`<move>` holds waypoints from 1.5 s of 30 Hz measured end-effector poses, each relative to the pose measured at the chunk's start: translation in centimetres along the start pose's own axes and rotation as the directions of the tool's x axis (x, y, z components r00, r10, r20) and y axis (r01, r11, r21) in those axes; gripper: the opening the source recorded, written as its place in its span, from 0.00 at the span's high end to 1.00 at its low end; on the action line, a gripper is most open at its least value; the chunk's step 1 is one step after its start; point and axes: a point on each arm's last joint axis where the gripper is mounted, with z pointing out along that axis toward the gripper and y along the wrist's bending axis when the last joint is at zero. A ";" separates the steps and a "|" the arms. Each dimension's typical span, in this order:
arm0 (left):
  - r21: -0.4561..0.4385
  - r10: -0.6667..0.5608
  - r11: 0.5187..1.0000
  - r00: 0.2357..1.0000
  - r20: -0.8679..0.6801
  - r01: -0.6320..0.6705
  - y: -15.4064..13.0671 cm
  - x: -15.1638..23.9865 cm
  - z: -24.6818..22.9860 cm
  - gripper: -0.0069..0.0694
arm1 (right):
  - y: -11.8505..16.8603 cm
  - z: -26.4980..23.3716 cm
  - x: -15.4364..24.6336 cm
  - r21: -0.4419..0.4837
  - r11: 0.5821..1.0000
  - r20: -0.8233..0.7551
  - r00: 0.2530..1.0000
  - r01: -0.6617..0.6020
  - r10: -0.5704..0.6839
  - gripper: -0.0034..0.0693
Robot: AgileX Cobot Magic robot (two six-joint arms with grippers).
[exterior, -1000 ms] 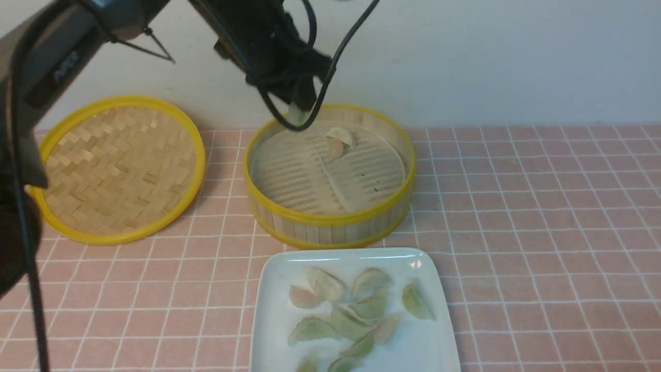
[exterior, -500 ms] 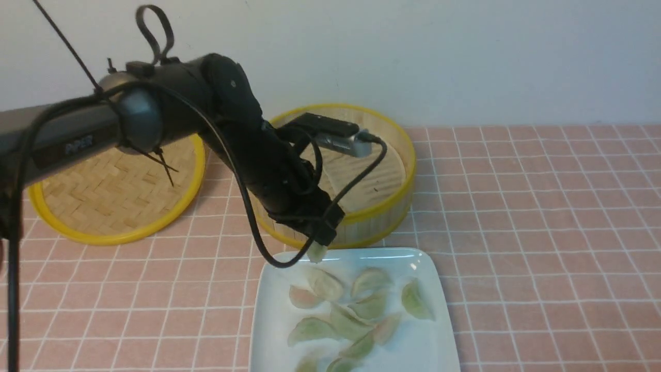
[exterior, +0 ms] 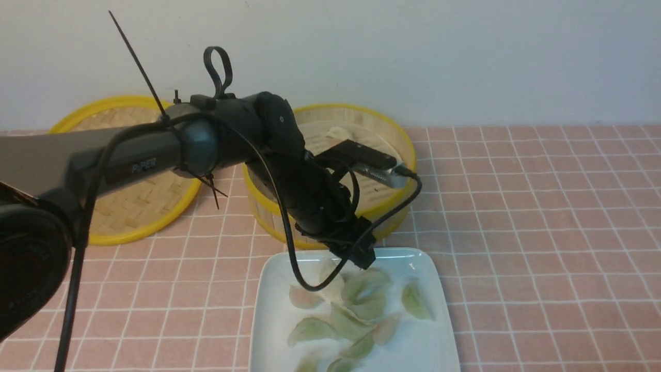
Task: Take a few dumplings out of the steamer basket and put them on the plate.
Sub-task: Use the left arm to put the dumpling into the plate, then use the left arm to grab a dumpling from the steamer
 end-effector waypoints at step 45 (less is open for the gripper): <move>-0.179 0.010 0.983 0.965 0.261 0.038 10.6 -9.7 -0.9 0.65 | 0.0 0.0 0.0 0.000 1.000 0.000 1.000 0.007 -0.007 0.97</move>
